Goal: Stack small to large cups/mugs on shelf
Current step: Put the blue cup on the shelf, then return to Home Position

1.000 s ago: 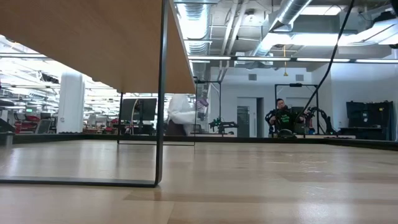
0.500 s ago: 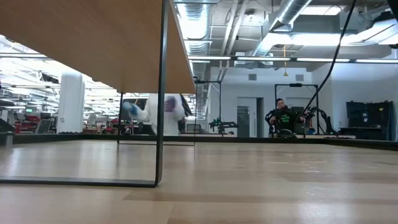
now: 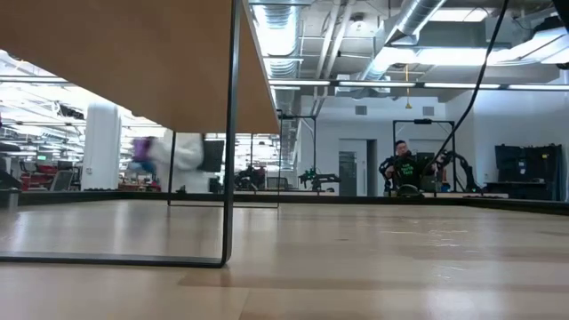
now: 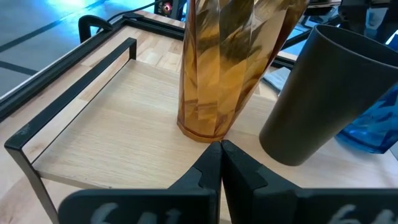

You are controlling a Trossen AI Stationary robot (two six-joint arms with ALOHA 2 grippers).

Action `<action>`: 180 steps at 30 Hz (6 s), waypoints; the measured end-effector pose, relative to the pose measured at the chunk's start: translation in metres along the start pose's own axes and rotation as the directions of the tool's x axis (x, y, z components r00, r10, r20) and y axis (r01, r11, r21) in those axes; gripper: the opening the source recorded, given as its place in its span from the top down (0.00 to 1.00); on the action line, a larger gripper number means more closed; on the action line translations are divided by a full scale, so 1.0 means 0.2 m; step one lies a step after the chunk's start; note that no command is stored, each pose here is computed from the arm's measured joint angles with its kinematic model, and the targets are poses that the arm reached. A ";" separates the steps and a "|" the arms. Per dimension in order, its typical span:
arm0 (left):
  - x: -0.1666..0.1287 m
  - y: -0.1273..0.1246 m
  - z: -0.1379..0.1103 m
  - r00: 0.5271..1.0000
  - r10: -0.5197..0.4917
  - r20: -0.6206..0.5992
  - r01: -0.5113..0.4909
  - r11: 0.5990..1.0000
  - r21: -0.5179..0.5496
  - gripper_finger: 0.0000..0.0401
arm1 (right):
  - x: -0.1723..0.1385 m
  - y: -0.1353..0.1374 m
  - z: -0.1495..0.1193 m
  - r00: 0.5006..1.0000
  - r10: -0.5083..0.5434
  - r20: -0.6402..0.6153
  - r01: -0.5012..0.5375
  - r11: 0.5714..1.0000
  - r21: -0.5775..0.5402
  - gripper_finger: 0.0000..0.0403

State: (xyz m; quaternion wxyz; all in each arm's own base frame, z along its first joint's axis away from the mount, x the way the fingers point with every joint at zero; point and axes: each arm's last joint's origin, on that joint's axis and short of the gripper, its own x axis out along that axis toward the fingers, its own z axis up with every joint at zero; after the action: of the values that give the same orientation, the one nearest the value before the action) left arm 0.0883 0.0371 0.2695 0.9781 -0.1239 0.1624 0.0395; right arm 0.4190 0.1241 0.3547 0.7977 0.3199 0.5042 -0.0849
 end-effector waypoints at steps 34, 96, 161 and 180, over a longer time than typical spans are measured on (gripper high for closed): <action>0.00 0.00 0.00 1.000 0.000 -0.001 0.000 1.000 0.000 1.00 | -0.02 -0.02 0.12 0.990 0.075 0.119 -0.067 0.995 -0.069 0.64; 0.00 0.00 0.00 1.000 0.001 -0.003 -0.001 1.000 0.002 1.00 | -0.10 0.00 -0.03 0.999 0.048 -0.010 -0.048 0.999 -0.016 0.67; -0.14 -0.05 0.22 0.960 0.192 0.205 -0.225 0.963 0.149 1.00 | -0.41 -0.26 0.07 0.949 -0.244 0.200 0.287 0.931 -0.226 0.67; -0.39 -0.12 0.46 0.698 0.523 0.490 -0.653 0.745 0.135 1.00 | -1.45 -0.75 0.08 0.664 -0.086 0.743 0.549 0.730 -0.407 0.67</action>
State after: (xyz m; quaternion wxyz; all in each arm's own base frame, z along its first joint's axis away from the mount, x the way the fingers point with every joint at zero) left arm 0.0467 0.0338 0.3849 0.9300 0.0961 -0.0173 0.3545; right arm 0.2234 -0.0561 0.5452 0.9522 -0.1036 0.2260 -0.1777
